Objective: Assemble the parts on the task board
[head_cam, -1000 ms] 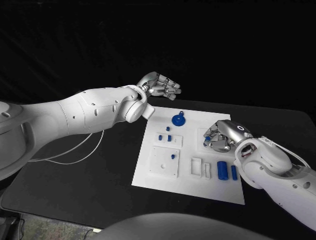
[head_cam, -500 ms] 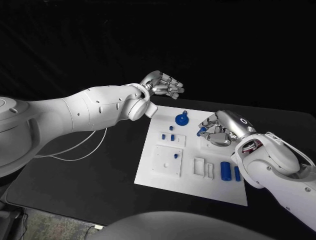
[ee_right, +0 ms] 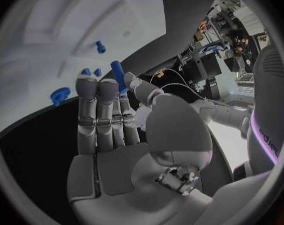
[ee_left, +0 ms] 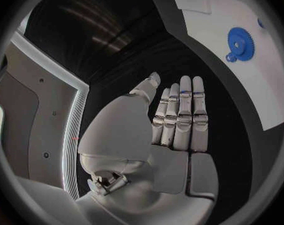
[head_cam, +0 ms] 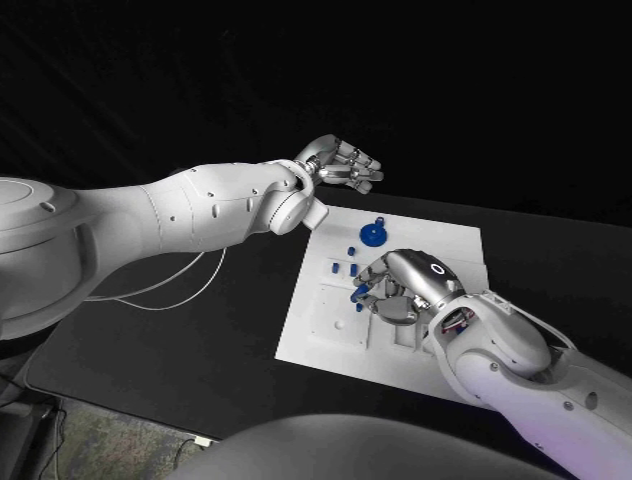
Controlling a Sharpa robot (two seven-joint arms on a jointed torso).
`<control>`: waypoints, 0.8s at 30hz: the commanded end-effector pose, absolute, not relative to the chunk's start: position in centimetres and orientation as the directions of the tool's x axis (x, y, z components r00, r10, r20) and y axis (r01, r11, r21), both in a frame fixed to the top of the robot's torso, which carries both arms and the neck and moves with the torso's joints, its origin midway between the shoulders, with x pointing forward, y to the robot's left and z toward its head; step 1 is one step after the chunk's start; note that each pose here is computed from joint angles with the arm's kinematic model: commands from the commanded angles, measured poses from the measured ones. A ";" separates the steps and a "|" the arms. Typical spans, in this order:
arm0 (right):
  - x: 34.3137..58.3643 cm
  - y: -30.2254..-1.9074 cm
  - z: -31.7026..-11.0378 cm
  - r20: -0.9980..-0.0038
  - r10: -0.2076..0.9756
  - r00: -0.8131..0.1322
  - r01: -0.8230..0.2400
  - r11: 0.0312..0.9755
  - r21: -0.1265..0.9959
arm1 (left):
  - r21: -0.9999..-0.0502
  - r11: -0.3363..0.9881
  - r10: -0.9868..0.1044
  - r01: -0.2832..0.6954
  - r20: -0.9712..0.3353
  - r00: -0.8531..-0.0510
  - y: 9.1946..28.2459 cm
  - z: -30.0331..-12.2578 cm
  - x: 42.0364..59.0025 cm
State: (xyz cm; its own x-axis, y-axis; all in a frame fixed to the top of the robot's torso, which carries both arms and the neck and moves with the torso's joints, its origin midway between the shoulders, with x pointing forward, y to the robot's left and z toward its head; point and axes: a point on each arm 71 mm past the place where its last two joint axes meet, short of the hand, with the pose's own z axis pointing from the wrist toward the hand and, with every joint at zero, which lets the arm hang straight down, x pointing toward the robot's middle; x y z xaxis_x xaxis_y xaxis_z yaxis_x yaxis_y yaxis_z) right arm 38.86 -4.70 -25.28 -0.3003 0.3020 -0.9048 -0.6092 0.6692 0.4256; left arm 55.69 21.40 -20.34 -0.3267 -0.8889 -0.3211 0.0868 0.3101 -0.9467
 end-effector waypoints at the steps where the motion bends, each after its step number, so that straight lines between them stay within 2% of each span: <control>1: 38.4 -4.0 -25.8 -0.921 0.270 -0.281 -0.654 0.648 0.390 | -0.950 0.298 -0.885 0.096 -0.313 -0.345 20.8 -20.2 55.6; 7: 38.1 -3.4 -26.9 -0.927 0.242 -0.285 -0.658 0.654 0.373 | -0.951 0.295 -0.883 0.097 -0.310 -0.353 20.5 -20.2 55.6; 24: 37.2 -2.2 -28.1 -0.928 0.205 -0.309 -0.672 0.644 0.366 | -0.951 0.294 -0.881 0.096 -0.308 -0.360 20.2 -20.3 55.6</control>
